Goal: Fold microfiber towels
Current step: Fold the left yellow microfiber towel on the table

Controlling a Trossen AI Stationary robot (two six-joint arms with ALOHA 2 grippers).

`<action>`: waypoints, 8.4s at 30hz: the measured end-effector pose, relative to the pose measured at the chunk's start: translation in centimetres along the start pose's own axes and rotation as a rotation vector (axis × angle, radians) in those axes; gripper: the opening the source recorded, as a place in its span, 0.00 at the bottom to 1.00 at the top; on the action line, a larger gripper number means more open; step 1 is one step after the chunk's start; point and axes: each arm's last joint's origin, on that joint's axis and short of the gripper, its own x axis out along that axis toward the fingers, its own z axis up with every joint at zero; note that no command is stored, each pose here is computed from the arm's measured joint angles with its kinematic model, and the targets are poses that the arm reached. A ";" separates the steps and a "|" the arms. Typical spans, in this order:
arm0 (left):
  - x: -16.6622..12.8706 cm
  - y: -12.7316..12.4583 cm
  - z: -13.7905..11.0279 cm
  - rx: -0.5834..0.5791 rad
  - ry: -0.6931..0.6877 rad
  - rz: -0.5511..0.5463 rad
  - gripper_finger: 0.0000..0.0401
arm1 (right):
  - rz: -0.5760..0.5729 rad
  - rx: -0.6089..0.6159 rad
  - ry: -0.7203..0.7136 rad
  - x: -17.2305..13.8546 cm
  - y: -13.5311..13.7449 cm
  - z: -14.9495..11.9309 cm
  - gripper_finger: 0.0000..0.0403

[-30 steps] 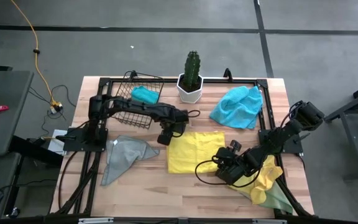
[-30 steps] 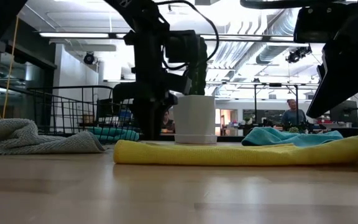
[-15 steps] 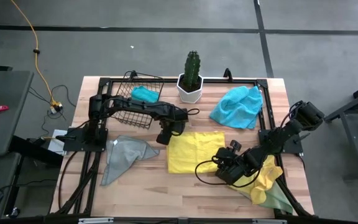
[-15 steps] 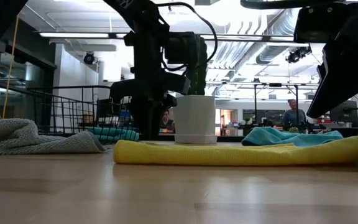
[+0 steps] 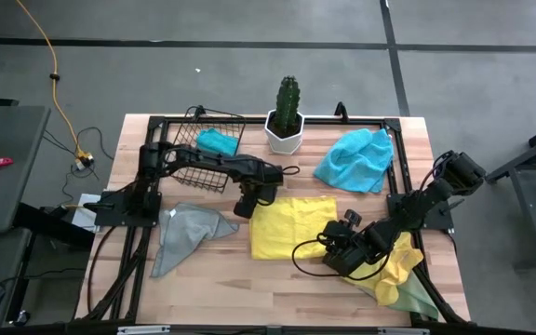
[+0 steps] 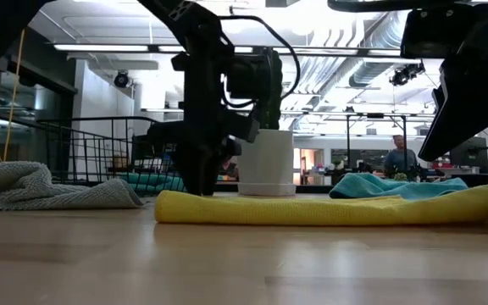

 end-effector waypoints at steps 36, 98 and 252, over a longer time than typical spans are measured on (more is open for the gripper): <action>-3.2 -0.9 1.3 -0.009 0.072 0.022 0.00 | -0.137 -0.024 -0.036 0.5 -1.4 0.6 0.43; -4.7 -6.1 2.9 0.125 0.090 0.177 0.00 | 0.089 0.336 -0.132 7.7 -16.5 -1.3 0.03; -4.7 -6.1 2.9 0.106 0.093 0.190 0.00 | 0.222 0.609 -0.316 5.7 -13.1 -1.0 0.51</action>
